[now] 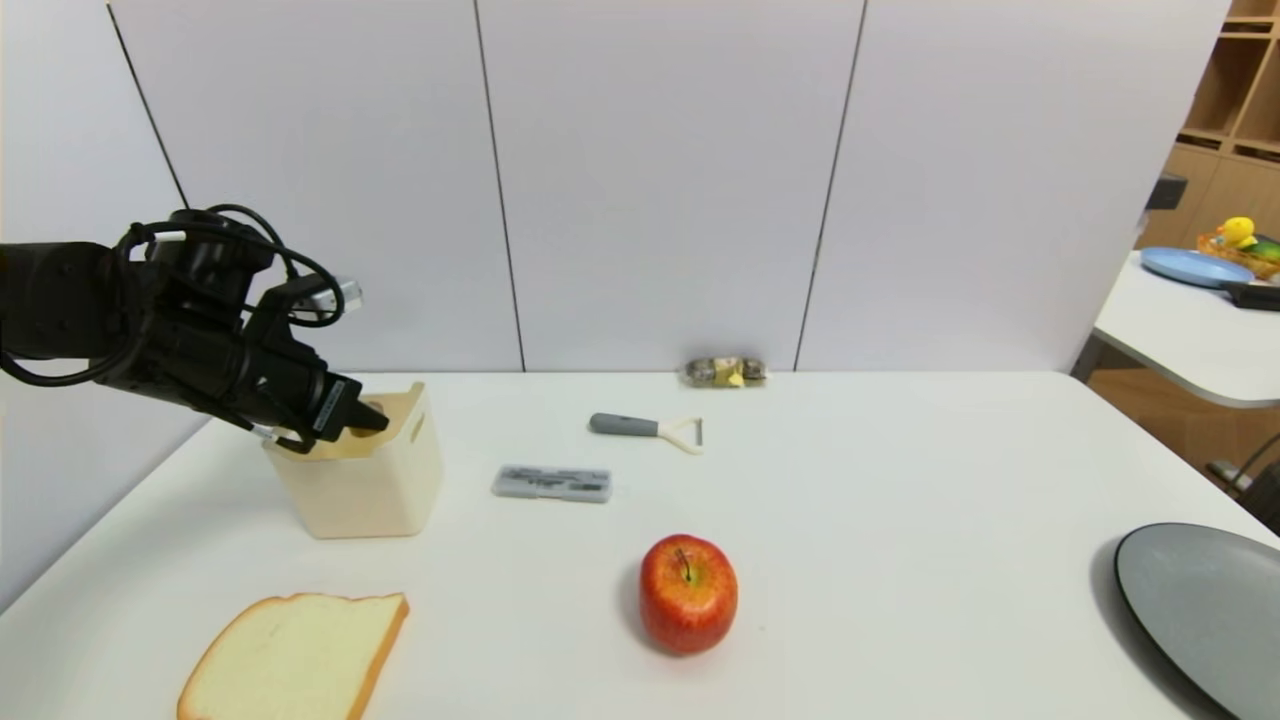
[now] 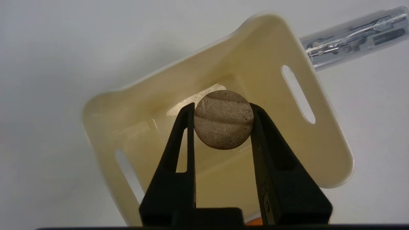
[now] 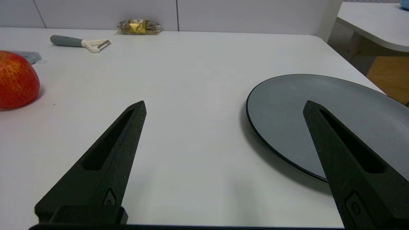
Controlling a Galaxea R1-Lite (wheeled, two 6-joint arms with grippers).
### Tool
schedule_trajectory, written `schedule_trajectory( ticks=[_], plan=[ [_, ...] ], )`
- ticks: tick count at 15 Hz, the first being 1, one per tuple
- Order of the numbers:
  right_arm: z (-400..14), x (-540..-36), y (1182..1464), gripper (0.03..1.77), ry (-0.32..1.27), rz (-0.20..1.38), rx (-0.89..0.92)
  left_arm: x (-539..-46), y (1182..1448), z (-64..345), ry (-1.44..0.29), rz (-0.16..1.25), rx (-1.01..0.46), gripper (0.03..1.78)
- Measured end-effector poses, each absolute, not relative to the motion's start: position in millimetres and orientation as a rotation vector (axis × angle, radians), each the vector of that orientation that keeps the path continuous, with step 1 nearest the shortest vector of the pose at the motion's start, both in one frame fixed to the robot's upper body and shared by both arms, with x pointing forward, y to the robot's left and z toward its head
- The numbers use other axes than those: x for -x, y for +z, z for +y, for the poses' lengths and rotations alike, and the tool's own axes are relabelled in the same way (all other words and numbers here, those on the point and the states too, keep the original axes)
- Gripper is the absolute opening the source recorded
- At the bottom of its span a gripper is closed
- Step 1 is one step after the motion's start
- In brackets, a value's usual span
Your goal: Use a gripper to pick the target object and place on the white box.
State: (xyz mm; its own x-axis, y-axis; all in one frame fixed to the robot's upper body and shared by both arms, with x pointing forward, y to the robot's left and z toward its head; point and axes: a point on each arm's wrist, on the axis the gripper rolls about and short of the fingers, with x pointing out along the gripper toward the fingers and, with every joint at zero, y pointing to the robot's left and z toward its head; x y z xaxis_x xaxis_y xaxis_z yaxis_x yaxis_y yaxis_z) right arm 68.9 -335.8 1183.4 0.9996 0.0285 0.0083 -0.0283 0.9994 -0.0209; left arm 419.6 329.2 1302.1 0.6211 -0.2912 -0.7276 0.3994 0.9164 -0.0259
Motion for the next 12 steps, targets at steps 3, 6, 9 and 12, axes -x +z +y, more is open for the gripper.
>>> schedule_trajectory(
  ticks=[3,6,9,12],
  plan=[
    [-336,-69,1183,1.7,0.028,-0.008,0.021,-421,1299,329,-0.401,0.82,-0.144,0.95],
    [-336,-69,1183,1.7,0.028,-0.009,0.021,-420,1299,329,-0.402,0.821,-0.144,1.19],
    [-336,-69,1183,1.7,0.028,-0.009,0.021,-417,1304,329,-0.401,0.806,-0.147,1.36],
    [-336,-69,1184,1.7,0.028,-0.009,0.021,-407,1323,329,-0.395,0.748,-0.158,1.47]
  ],
)
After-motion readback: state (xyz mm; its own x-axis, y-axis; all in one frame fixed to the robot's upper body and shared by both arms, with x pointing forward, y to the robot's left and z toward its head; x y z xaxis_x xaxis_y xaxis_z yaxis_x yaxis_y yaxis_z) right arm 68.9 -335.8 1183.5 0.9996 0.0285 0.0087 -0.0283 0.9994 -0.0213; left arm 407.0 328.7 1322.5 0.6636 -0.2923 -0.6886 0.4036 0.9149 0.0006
